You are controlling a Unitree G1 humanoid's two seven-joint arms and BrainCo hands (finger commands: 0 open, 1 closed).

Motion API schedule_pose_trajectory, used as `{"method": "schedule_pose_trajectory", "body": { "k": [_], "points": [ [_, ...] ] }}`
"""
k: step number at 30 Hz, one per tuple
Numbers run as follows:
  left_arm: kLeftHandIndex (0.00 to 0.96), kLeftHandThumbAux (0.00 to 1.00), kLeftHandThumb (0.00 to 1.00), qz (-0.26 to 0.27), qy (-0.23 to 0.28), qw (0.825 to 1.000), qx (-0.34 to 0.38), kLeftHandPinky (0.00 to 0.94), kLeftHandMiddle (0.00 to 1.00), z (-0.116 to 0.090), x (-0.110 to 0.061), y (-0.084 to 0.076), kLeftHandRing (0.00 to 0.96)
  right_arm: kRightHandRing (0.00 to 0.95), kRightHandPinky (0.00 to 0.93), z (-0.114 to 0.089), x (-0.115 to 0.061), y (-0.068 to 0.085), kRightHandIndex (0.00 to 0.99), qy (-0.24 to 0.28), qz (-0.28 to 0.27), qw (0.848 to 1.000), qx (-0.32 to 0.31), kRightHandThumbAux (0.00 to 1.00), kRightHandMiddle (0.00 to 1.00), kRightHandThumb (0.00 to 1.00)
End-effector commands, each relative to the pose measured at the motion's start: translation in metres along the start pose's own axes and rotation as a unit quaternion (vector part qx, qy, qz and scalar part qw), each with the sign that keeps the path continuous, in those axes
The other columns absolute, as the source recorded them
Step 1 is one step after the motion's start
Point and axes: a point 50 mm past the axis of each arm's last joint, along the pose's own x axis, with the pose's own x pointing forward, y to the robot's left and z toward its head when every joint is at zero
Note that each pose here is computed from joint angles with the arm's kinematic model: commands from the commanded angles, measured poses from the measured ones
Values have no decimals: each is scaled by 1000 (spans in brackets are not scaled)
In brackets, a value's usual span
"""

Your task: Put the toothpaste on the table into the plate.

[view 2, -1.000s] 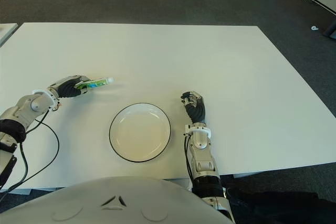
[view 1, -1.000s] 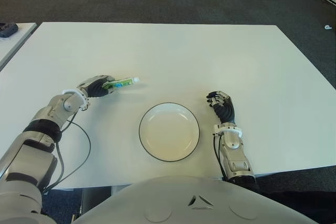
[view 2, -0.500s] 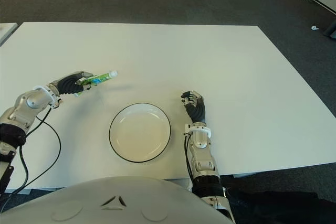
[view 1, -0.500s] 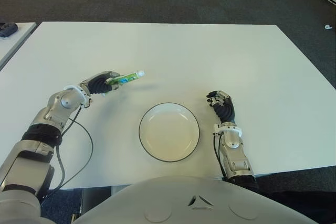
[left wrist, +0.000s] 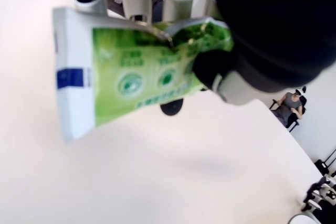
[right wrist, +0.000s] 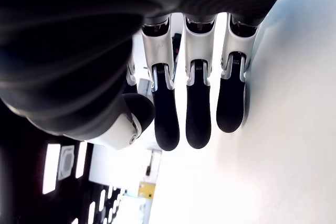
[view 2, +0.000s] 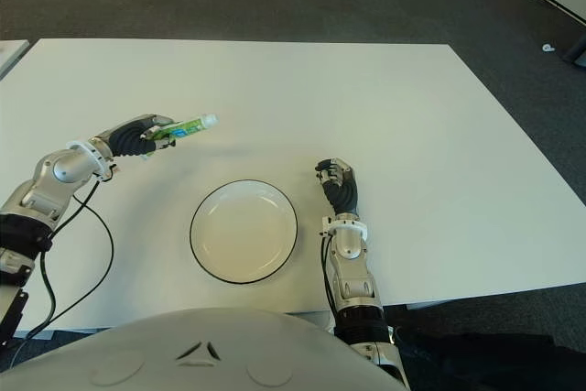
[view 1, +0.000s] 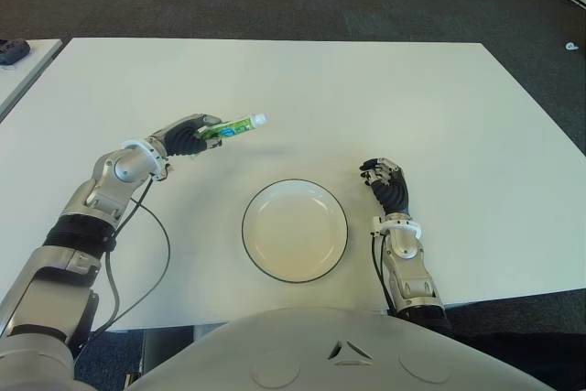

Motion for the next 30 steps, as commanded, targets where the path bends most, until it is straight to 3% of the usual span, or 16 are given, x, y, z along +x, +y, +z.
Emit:
{"method": "schedule_pose_trajectory", "body": {
  "k": [1,4,7,16,30],
  "points": [
    [441,716,707,-3,-48,999,5,836,854,26,1,-4,835,463,475,-1,1,2,423,6,3,1000,2,732,473,714],
    [441,716,708,0,-53,999,0,838,856,27,-1,-7,835,464,478,-1,0,3,423,5,3,1000,2,732,474,713],
    [441,716,708,-8,-87,996,-24,827,857,45,-4,-20,835,467,479,0,0,3,423,3,3,1000,2,732,475,714],
    [441,716,710,-46,-149,987,-32,813,851,75,-6,-35,830,471,479,-1,0,3,423,3,5,1000,-1,732,479,714],
    [440,717,711,-125,-247,958,68,812,835,99,-13,-69,826,466,478,-1,0,3,423,1,7,1000,1,732,473,713]
  ]
}}
